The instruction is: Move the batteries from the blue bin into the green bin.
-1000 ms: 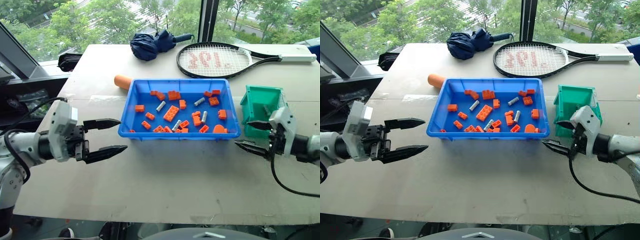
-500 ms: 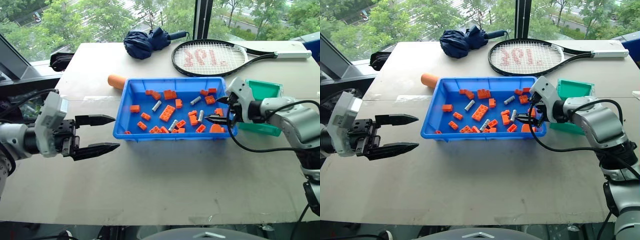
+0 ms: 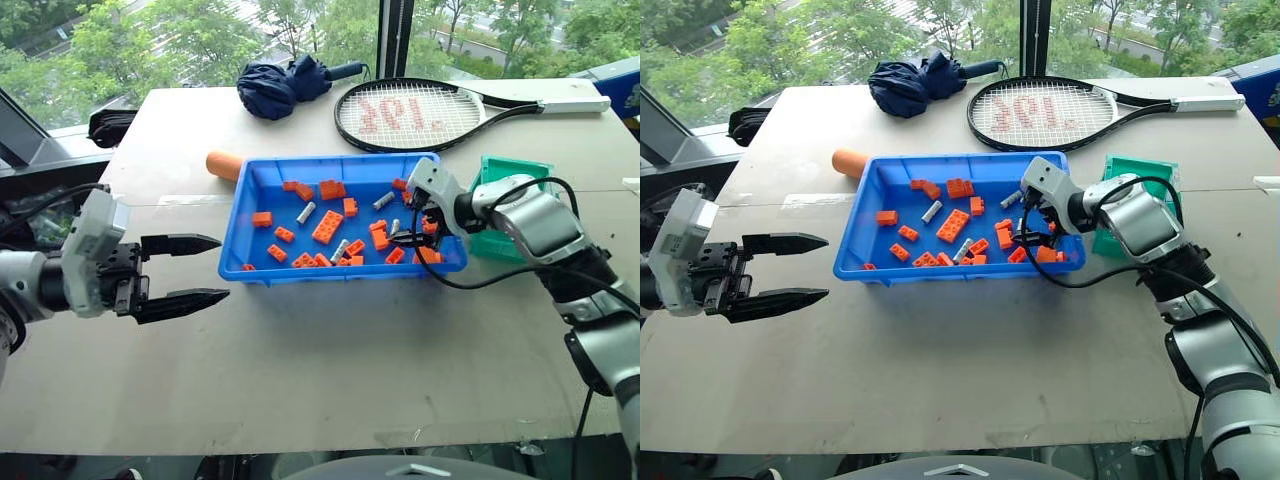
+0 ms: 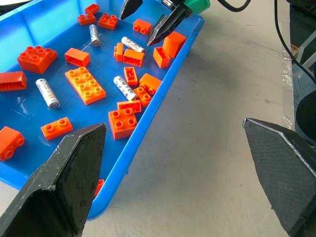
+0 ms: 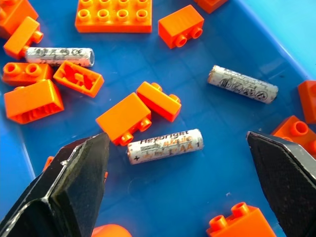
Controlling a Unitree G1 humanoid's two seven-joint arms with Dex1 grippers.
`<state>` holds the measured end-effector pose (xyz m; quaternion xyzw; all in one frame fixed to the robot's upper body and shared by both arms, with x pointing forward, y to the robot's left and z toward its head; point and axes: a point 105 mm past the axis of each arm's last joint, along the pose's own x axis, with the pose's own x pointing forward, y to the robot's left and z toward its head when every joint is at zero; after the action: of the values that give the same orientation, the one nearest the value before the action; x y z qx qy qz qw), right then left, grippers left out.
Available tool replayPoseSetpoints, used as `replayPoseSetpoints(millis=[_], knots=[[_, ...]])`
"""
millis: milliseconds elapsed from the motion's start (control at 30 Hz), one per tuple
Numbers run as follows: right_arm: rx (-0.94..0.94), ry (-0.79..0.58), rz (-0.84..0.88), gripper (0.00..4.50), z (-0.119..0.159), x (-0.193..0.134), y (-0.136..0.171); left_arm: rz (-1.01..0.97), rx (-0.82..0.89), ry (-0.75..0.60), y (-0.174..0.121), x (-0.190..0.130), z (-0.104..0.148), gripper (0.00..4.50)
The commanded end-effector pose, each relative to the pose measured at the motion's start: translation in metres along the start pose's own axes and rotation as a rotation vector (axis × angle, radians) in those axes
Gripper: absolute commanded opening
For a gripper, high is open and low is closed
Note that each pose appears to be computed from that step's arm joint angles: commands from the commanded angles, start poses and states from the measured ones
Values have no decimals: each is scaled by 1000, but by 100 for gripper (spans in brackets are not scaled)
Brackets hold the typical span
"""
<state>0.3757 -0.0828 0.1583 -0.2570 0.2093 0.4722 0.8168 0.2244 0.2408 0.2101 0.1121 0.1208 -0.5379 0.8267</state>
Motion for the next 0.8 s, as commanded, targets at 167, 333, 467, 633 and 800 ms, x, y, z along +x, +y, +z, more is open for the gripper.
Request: replayPoseSetpoints(millis=[167,333,467,633,800], knots=[[-66,58,53,448,6,6,12,12,46,-13,1,-4,4,450],[56,110,-3,448,2,7,9,17,54,-11,1,-6,2,450],[115,64,-49,448,13,1,3,14,58,-15,1,-6,2,450],[215,11,-135,448,20,-6,-8,10,61,-14,1,-7,2,450],[259,22,-215,448,12,-2,-16,-3,74,-27,3,-5,2,450]])
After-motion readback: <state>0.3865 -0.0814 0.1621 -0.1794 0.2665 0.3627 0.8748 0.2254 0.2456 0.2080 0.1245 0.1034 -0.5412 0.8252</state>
